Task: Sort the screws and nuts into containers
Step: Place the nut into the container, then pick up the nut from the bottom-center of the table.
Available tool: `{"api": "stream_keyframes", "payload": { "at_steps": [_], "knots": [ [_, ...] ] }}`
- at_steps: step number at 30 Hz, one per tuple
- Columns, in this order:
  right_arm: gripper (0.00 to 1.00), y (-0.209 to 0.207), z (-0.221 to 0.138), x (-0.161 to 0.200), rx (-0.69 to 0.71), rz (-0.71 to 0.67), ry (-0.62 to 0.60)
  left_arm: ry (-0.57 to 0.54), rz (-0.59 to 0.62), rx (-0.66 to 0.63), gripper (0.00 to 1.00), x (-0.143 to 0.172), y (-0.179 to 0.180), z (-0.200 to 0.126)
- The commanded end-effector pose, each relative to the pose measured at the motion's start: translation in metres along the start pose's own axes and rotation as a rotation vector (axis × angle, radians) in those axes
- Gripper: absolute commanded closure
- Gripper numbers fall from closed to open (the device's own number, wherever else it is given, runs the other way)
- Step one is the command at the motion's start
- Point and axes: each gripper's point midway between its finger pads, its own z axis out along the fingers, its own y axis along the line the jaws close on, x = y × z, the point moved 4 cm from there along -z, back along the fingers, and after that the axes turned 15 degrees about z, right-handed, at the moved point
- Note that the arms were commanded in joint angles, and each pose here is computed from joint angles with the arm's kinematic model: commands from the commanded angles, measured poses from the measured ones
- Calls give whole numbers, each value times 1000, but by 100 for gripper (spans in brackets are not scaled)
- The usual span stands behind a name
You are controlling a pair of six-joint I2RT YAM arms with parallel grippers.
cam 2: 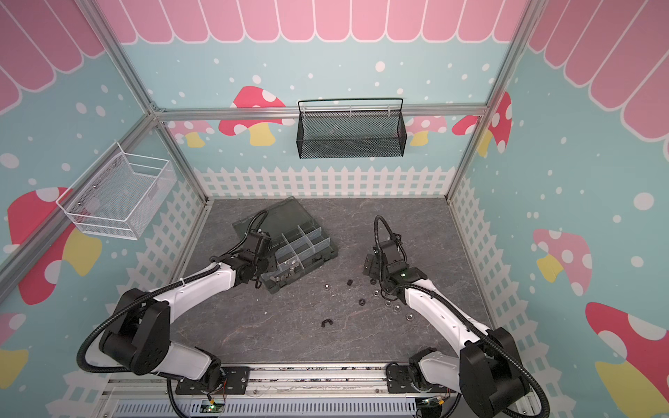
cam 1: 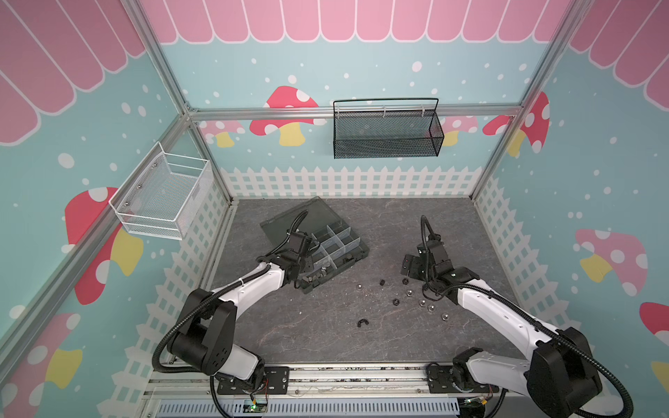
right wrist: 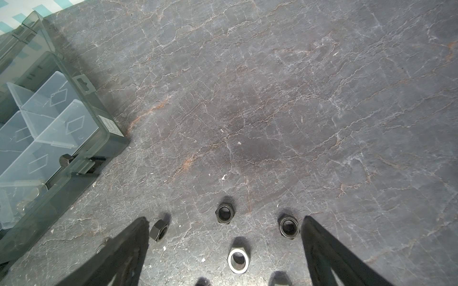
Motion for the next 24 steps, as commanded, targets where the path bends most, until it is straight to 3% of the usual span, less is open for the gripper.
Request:
{"api": "stream_keyframes", "payload": {
  "at_steps": [1, 13, 20, 24],
  "knots": [
    [3, 3, -4, -8, -11, 33, -26, 5, 76, 77, 58, 14, -24, -19],
    [3, 0, -3, -5, -4, 33, -17, -21, 582, 426, 51, 84, -125, -63],
    [3, 0, -7, -6, -11, 40, -20, -50, 717, 565, 49, 110, -156, -66],
    [3, -2, -10, -6, -12, 44, -27, -13, 775, 623, 50, 122, -167, -62]
  ]
}}
